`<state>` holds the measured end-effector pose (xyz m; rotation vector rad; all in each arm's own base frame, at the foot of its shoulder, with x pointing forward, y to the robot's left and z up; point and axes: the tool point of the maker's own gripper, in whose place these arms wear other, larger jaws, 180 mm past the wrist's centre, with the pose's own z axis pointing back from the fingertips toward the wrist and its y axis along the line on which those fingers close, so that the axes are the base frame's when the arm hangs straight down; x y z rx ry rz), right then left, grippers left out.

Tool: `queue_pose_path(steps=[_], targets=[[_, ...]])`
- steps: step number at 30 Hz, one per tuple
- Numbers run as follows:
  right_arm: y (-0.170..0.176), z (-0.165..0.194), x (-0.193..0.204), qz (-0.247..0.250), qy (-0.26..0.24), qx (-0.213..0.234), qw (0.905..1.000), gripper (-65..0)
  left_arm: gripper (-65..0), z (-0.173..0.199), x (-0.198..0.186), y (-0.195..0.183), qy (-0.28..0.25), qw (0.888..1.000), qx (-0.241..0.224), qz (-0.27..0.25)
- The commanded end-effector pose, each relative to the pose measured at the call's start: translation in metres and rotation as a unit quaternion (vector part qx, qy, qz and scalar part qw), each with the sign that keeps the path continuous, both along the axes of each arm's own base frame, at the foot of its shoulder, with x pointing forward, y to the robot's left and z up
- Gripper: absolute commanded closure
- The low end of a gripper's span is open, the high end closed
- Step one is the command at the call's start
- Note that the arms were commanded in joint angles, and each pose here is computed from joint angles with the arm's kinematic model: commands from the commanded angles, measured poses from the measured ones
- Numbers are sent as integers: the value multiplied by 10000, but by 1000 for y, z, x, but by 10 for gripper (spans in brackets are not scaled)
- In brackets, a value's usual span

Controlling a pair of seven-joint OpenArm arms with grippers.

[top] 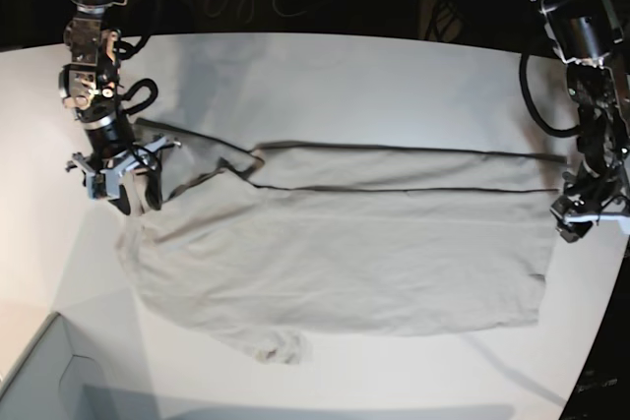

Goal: Layout the t-shirt on the table in an organized manner, then fold the t-shirt properly
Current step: 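Lower the held shirt edge onto the table with both grippers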

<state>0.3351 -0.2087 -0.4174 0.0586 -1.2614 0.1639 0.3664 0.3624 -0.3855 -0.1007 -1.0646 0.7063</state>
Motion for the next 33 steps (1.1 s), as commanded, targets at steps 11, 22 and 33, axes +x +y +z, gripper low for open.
queue_pose_path(steps=[11,22,33], targets=[[-12,46,-19,-372,-700,-85,9968,-333,-384,-17,-52,30,105,9982,-40,594],[-10,21,-79,-343,-157,-200,9991,-332,-381,-44,-49,15,322,9966,-397,645],[-7,-5,-96,-414,246,-58,9988,-334,-239,-74,-45,5,627,9917,-836,747]])
